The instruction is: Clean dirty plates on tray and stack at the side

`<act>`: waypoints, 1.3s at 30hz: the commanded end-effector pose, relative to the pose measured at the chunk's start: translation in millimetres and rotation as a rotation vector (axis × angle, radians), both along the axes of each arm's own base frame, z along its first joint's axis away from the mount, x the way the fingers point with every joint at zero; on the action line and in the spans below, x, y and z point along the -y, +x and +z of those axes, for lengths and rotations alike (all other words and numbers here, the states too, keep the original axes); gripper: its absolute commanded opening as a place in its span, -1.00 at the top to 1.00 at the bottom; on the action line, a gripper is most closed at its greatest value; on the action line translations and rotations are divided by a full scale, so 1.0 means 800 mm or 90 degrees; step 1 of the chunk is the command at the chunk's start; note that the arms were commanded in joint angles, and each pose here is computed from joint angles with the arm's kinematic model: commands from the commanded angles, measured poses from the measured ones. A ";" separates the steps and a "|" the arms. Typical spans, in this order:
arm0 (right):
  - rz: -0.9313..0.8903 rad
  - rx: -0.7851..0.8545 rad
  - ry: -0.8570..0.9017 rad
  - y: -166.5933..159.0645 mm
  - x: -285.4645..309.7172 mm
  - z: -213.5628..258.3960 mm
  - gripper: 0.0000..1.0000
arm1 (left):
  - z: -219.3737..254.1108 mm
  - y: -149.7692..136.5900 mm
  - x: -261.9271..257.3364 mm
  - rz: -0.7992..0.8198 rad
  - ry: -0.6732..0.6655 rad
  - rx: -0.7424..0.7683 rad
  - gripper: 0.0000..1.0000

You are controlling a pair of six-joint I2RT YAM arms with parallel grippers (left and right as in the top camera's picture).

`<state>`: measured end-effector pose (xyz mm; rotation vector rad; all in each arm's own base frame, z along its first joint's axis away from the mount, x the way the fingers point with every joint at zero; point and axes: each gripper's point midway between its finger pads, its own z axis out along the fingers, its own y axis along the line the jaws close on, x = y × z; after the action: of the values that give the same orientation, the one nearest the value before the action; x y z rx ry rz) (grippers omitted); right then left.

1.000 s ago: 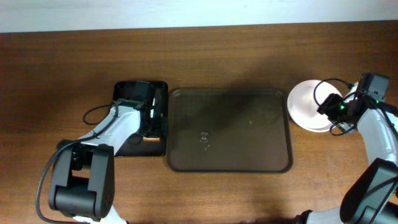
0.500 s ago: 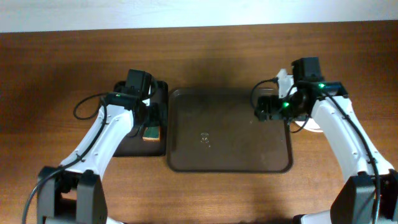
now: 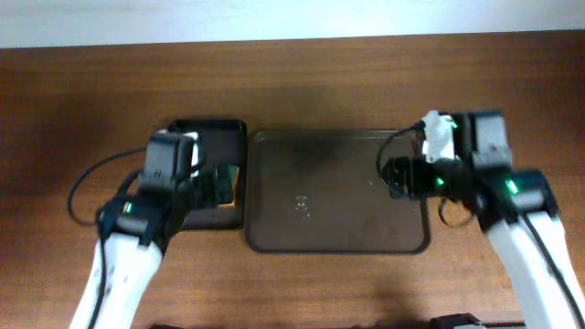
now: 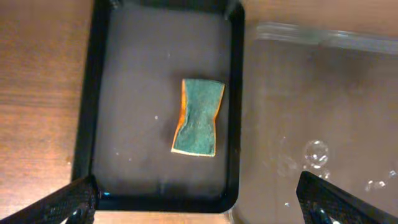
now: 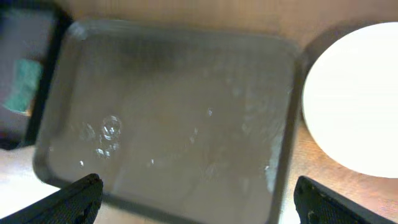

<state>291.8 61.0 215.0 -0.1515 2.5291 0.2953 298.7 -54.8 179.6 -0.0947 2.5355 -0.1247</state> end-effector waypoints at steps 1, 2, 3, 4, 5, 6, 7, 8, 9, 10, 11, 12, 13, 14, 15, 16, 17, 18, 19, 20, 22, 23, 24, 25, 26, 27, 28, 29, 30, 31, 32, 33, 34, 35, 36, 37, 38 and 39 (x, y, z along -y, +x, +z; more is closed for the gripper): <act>-0.004 0.085 -0.015 -0.034 0.009 0.025 -0.97 | 0.025 -0.039 -0.007 -0.006 -0.019 0.080 -0.99; -0.011 0.109 -0.020 -0.050 0.013 0.031 -0.97 | 0.034 -0.052 -0.011 -0.003 -0.020 0.107 -0.99; -0.013 0.120 -0.021 -0.061 0.016 0.035 -0.97 | 0.040 -0.057 -0.012 -0.003 -0.024 0.124 -0.99; -0.013 0.122 -0.020 -0.069 0.016 0.037 -0.97 | 0.047 -0.062 -0.013 -0.003 -0.028 0.141 -0.99; -0.013 0.126 -0.020 -0.077 0.017 0.039 -0.97 | 0.054 -0.065 -0.014 -0.003 -0.031 0.156 -0.99; -0.013 0.134 -0.019 -0.085 0.018 0.043 -0.97 | 0.063 -0.069 -0.015 -0.003 -0.036 0.175 -0.99; -0.014 0.142 -0.018 -0.091 0.019 0.047 -0.97 | 0.070 -0.073 -0.015 -0.003 -0.039 0.191 -0.99; -0.014 0.150 -0.017 -0.095 0.019 0.050 -0.98 | 0.075 -0.076 -0.016 -0.003 -0.041 0.202 -0.99; -0.014 0.155 -0.016 -0.097 0.019 0.052 -0.97 | 0.078 -0.078 -0.016 -0.003 -0.043 0.209 -0.99; -0.014 0.157 -0.016 -0.097 0.019 0.053 -0.98 | 0.080 -0.079 -0.017 -0.003 -0.044 0.214 -0.99; -0.014 0.157 -0.016 -0.097 0.019 0.053 -0.97 | 0.080 -0.079 -0.017 -0.003 -0.044 0.215 -0.99; -0.014 0.155 -0.016 -0.097 0.019 0.052 -0.97 | 0.080 -0.079 -0.017 -0.003 -0.044 0.214 -0.99; -0.014 0.154 -0.017 -0.096 0.019 0.051 -0.97 | 0.080 -0.079 -0.017 -0.003 -0.044 0.214 -0.99; -0.014 0.152 -0.017 -0.096 0.019 0.051 -0.97 | 0.080 -0.079 -0.017 -0.003 -0.044 0.214 -0.99; -0.014 0.150 -0.017 -0.095 0.019 0.050 -0.97 | 0.080 -0.079 -0.017 -0.003 -0.044 0.214 -0.99; -0.014 0.148 -0.017 -0.095 0.019 0.049 -0.97 | 0.080 -0.079 -0.017 -0.003 -0.044 0.214 -0.99; -0.014 0.145 -0.018 -0.094 0.019 0.048 -0.98 | 0.080 -0.079 -0.017 -0.003 -0.044 0.213 -0.99; -0.014 0.143 -0.018 -0.093 0.019 0.047 -0.98 | 0.080 -0.079 -0.017 -0.003 -0.044 0.213 -0.99; -0.014 0.139 -0.018 -0.092 0.019 0.046 -0.97 | 0.080 -0.079 -0.017 -0.003 -0.044 0.213 -0.99; -0.013 0.136 -0.019 -0.091 0.019 0.044 -0.97 | 0.080 -0.079 -0.017 -0.003 -0.044 0.213 -0.99; -0.013 0.129 -0.019 -0.090 0.019 0.042 -0.97 | 0.080 -0.079 -0.017 -0.003 -0.044 0.213 -0.99; -0.013 0.128 -0.020 -0.089 0.019 0.041 -0.97 | 0.080 -0.079 -0.017 -0.003 -0.044 0.213 -1.00; -0.013 0.125 -0.020 -0.091 0.019 0.039 -0.97 | 0.080 -0.079 -0.017 -0.003 -0.044 0.213 -0.99; -0.014 0.129 -0.023 -0.094 0.020 0.040 -0.97 | 0.080 -0.079 -0.017 -0.003 -0.044 0.213 -0.99; -0.022 0.138 -0.032 -0.094 0.024 0.043 -0.97 | 0.080 -0.079 -0.017 -0.003 -0.044 0.213 -0.99; -0.028 0.151 -0.037 -0.096 0.027 0.047 -0.97 | 0.080 -0.079 -0.017 -0.003 -0.044 0.213 -0.99; -0.034 0.176 -0.040 -0.099 0.030 0.057 -0.97 | 0.080 -0.079 -0.017 -0.003 -0.044 0.213 -0.99; -0.041 0.203 -0.042 -0.102 0.033 0.066 -0.97 | 0.080 -0.079 -0.017 -0.003 -0.044 0.213 -0.99; -0.044 0.237 -0.049 -0.106 0.037 0.076 -0.97 | 0.080 -0.079 -0.017 -0.003 -0.044 0.213 -1.00; -0.045 0.269 -0.055 -0.108 0.039 0.085 -0.97 | 0.080 -0.079 -0.017 -0.003 -0.044 0.213 -0.99; -0.045 0.309 -0.060 -0.111 0.041 0.094 -0.97 | 0.080 -0.079 -0.017 -0.003 -0.044 0.213 -1.00; -0.041 0.352 -0.063 -0.114 0.042 0.102 -0.97 | 0.080 -0.079 -0.017 -0.003 -0.044 0.213 -0.99; -0.037 0.382 -0.066 -0.118 0.042 0.105 -0.97 | 0.080 -0.079 -0.017 -0.003 -0.044 0.213 -0.99; -0.038 0.416 -0.065 -0.121 0.042 0.108 -0.97 | 0.080 -0.079 -0.017 -0.003 -0.044 0.213 -0.99; -0.041 0.442 -0.062 -0.124 0.043 0.107 -0.97 | 0.080 -0.079 -0.017 -0.003 -0.044 0.213 -0.99; -0.045 0.477 -0.057 -0.126 0.043 0.104 -0.97 | 0.080 -0.079 -0.017 -0.003 -0.044 0.213 -0.99; -0.048 0.499 -0.055 -0.127 0.044 0.101 -0.97 | 0.080 -0.079 -0.017 -0.003 -0.044 0.213 -0.99; -0.050 0.525 -0.051 -0.126 0.043 0.096 -0.97 | 0.080 -0.079 -0.017 -0.003 -0.044 0.213 -1.00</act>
<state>191.1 28.4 309.3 -0.1583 1.7380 0.0933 236.1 -41.3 247.3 -0.0938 2.1895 -0.2144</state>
